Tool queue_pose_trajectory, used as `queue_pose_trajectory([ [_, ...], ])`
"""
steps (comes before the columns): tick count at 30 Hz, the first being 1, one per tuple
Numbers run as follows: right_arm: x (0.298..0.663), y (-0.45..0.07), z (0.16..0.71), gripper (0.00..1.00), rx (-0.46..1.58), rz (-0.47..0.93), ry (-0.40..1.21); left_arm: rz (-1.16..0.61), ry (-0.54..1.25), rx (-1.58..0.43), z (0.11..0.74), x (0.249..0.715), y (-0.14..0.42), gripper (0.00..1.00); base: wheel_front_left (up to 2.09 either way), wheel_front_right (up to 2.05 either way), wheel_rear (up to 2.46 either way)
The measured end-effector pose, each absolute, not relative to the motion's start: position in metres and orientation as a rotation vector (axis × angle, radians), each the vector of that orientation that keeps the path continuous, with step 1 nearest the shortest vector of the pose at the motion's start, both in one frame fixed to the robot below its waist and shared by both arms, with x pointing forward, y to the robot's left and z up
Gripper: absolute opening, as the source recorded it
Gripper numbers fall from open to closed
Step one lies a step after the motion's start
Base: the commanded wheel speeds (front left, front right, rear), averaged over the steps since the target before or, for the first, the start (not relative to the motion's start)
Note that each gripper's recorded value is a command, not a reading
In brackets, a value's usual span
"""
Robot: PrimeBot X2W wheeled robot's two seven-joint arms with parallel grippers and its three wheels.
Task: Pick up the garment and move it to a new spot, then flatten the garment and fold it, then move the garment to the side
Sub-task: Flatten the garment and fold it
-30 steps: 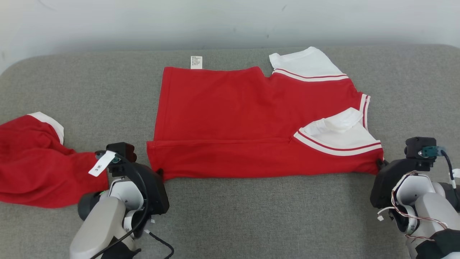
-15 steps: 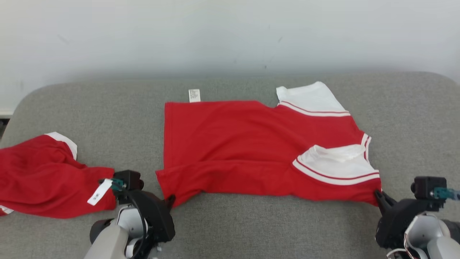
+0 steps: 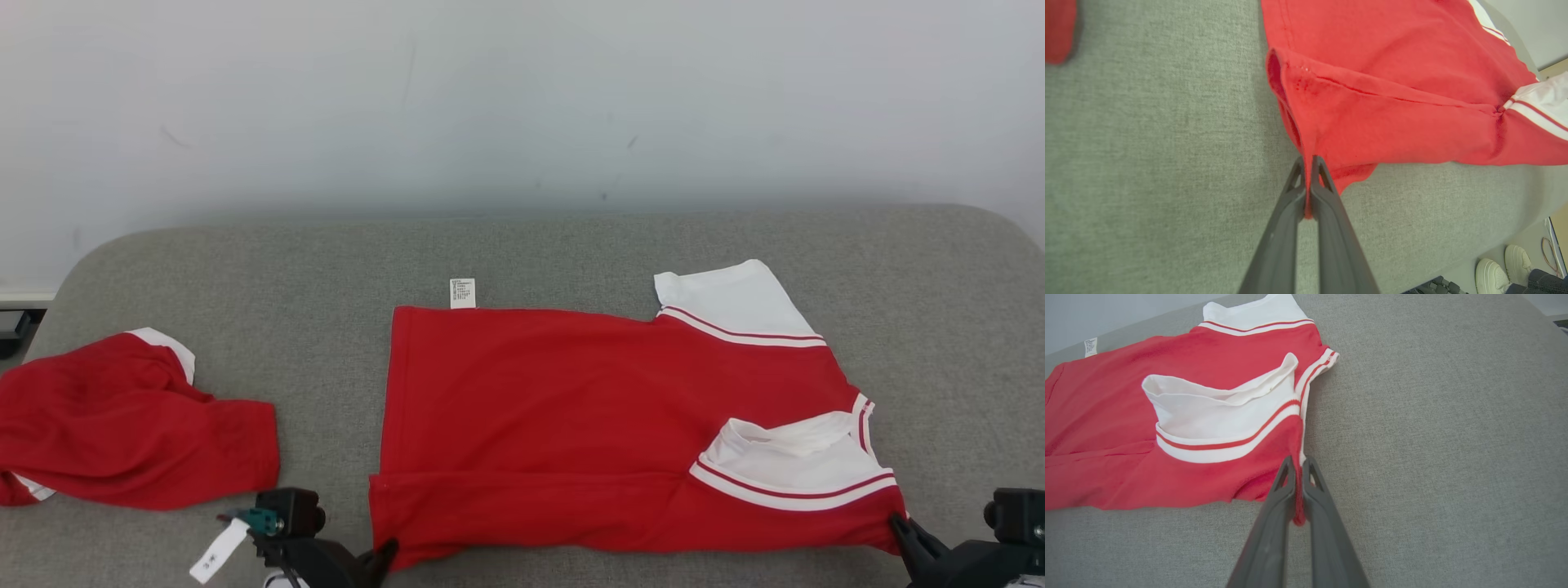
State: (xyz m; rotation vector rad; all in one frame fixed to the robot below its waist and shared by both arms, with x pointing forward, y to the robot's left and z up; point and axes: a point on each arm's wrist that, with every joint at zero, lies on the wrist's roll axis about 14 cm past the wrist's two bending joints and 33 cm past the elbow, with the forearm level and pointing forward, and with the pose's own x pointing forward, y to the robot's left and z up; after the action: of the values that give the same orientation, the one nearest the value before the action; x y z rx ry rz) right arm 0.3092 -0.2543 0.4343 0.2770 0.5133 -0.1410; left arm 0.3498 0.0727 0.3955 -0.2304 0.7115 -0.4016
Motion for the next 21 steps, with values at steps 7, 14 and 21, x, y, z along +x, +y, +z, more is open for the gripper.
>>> queue_pose_trajectory([
  [7,0.303,-0.253,0.443,0.0,0.292,-0.147,0.52,-0.426,0.719,-0.249,0.397,0.333,0.071,0.0,0.0,0.0,0.0],
  [14,0.295,-0.263,0.451,0.0,0.305,-0.191,0.523,-0.422,0.684,-0.262,0.414,0.331,0.077,0.0,0.0,0.0,0.0],
  [21,0.294,-0.257,0.45,0.0,0.305,-0.177,0.566,-0.382,0.749,-0.26,0.404,0.316,0.088,0.0,0.0,0.0,0.0],
])
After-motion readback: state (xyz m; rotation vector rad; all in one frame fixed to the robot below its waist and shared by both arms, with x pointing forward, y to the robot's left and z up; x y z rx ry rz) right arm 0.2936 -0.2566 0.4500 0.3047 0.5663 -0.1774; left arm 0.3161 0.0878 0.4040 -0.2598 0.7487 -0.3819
